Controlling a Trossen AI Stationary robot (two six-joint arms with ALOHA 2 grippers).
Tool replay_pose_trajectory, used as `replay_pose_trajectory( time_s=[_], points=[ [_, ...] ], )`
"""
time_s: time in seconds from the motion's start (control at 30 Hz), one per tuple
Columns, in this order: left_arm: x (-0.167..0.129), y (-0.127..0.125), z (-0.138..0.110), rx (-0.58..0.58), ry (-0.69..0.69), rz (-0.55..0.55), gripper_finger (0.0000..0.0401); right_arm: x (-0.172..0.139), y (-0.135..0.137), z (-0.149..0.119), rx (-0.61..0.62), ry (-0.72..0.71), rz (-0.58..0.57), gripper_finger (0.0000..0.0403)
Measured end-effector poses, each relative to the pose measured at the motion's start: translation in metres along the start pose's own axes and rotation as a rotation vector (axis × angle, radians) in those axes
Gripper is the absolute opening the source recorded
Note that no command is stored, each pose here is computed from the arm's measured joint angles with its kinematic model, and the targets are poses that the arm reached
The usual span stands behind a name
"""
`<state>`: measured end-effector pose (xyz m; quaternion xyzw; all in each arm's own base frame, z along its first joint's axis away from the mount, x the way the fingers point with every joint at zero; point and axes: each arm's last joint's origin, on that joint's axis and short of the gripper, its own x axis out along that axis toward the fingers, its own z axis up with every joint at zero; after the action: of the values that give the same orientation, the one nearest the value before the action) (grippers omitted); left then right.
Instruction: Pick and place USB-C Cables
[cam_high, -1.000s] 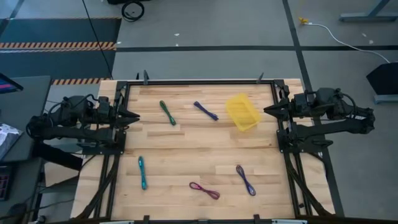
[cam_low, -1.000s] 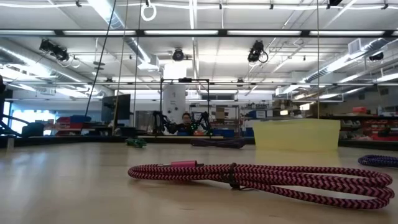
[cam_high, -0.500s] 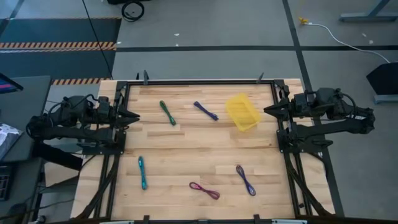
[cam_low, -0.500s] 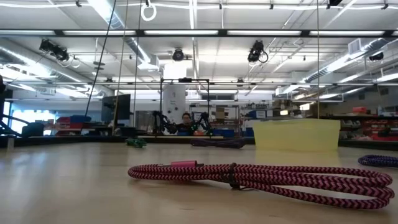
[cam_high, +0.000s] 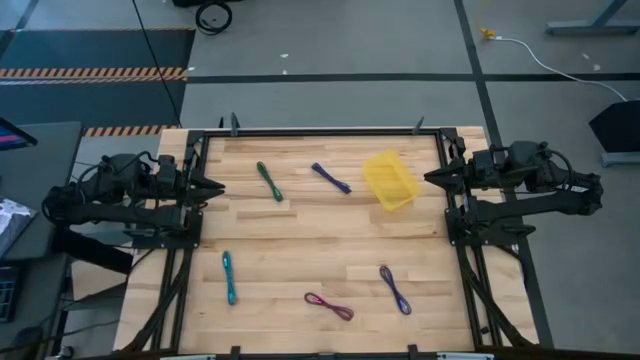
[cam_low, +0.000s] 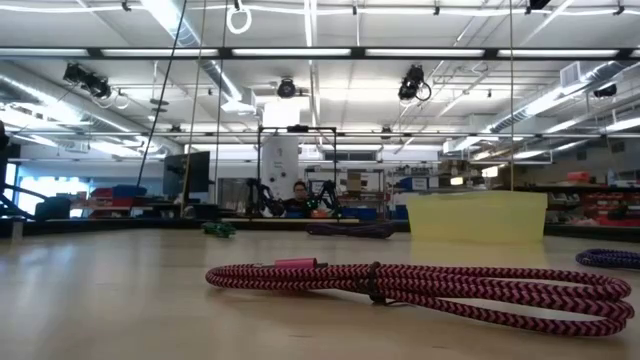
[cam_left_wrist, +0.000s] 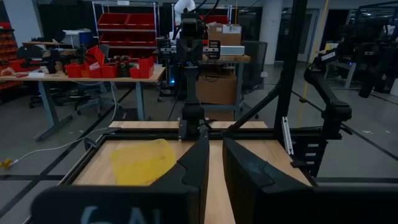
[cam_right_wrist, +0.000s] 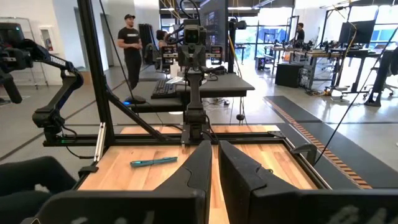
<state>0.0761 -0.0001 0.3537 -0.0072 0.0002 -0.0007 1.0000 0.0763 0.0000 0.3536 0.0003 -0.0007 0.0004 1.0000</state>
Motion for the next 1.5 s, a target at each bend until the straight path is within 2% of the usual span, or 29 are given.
replay_pose_trajectory(
  time_s=[0.93, 1.33, 1.5],
  points=[
    [0.0, 0.0, 0.0028, 0.027, -0.028, 0.0, 0.0052, 0.0, 0.0, 0.0, 0.0, 0.0, -0.001, 0.0037],
    [0.0, 0.0, 0.0031, 0.026, -0.031, 0.0, 0.0052, -0.0003, -0.0005, 0.0087, 0.0, -0.091, -0.016, 0.0037],
    [-0.0003, -0.0002, 0.0081, 0.024, -0.083, -0.002, 0.0052, -0.0004, -0.0002, 0.0088, 0.0, -0.091, -0.008, 0.0037]
  ],
)
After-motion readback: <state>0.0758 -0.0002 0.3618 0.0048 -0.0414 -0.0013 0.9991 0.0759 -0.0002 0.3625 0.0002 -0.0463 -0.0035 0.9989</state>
